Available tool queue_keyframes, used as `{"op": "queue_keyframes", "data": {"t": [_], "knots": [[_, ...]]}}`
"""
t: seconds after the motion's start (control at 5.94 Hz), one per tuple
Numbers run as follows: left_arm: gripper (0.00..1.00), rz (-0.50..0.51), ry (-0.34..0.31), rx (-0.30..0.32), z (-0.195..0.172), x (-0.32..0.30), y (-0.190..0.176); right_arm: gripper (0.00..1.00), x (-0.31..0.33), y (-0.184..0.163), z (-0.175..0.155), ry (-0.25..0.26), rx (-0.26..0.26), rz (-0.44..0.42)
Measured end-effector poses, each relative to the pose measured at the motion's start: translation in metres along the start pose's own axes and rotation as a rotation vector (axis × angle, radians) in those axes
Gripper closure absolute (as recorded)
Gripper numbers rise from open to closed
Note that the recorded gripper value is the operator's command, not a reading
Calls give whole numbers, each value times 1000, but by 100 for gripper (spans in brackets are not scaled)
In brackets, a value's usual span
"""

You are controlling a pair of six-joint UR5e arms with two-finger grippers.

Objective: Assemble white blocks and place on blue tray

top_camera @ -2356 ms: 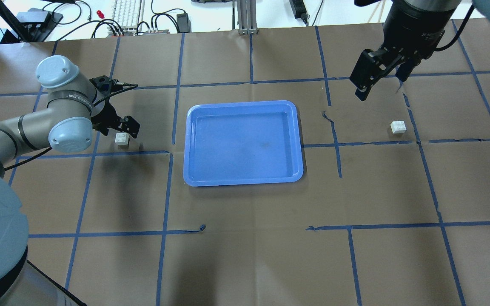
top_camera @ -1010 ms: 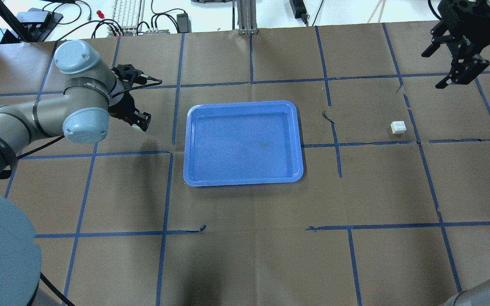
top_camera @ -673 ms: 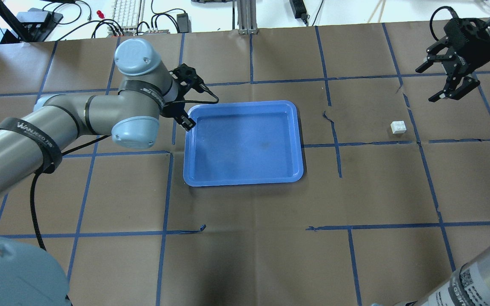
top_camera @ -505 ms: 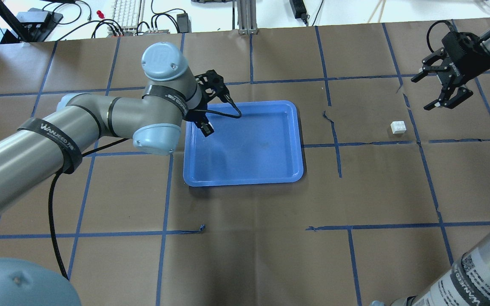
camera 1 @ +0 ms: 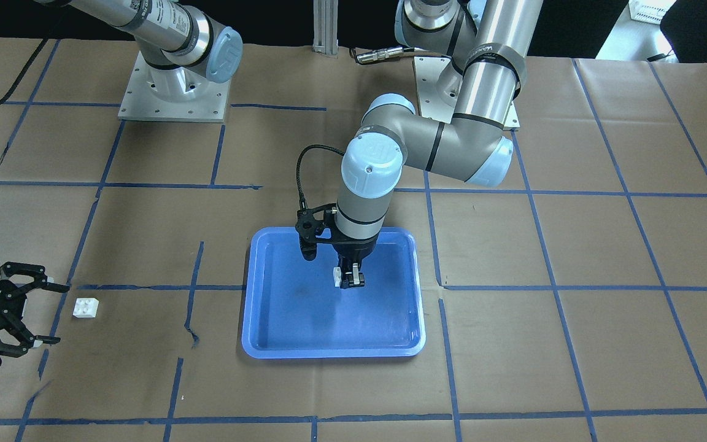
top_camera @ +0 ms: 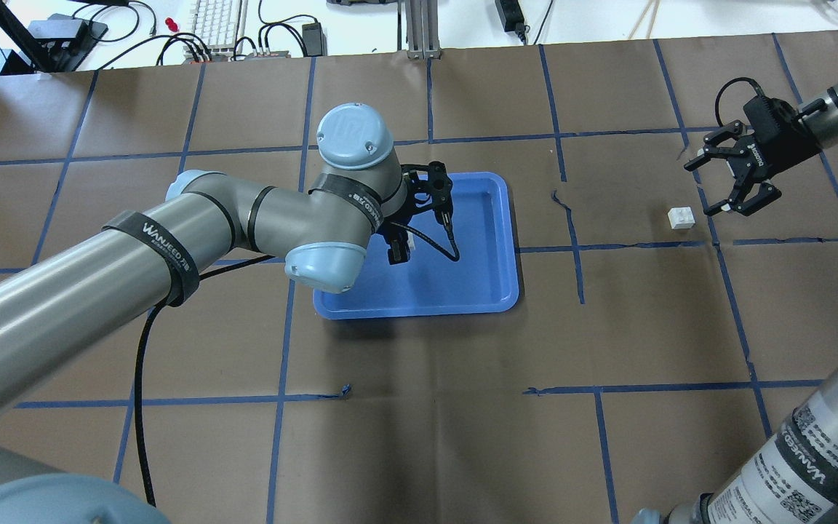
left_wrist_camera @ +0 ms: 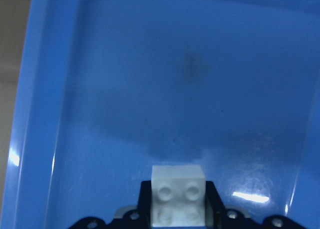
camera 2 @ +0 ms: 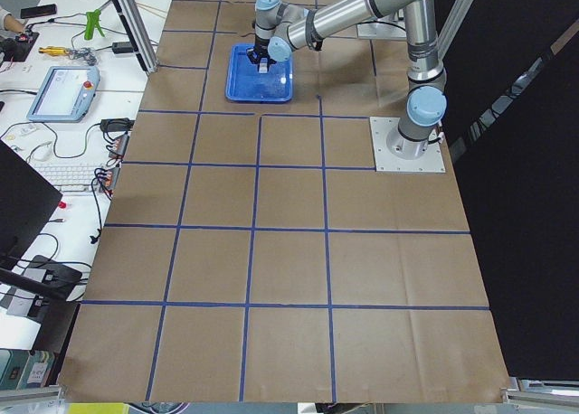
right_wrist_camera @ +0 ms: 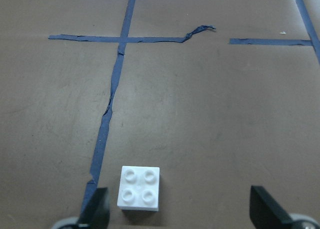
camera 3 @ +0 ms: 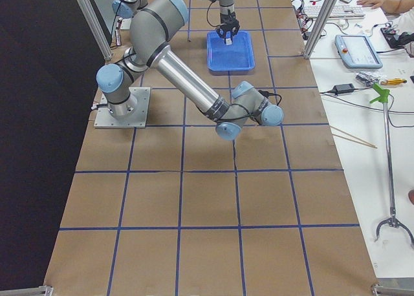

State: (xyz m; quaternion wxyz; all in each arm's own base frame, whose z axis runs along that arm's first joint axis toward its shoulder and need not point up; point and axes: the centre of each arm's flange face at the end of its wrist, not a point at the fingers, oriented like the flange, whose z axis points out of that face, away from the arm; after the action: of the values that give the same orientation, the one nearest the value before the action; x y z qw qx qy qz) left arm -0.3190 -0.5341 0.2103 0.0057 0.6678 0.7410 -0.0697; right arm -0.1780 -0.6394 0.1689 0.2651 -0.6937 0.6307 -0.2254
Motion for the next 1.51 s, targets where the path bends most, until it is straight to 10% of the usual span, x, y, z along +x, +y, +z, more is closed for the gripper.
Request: {"op": "queue_keyframes", "data": {"t": [0.67,1.01,1.51], "knots": [[83,25,15,-6,33,0,0,16,-14,8,29,14,18,-8],[2,26,21,-13,36,0,0,30,-12,7,25,23,11,-8],[1,30,5,-6,18,-2,-2,62,-12,8,24,24,4,-13]]}}
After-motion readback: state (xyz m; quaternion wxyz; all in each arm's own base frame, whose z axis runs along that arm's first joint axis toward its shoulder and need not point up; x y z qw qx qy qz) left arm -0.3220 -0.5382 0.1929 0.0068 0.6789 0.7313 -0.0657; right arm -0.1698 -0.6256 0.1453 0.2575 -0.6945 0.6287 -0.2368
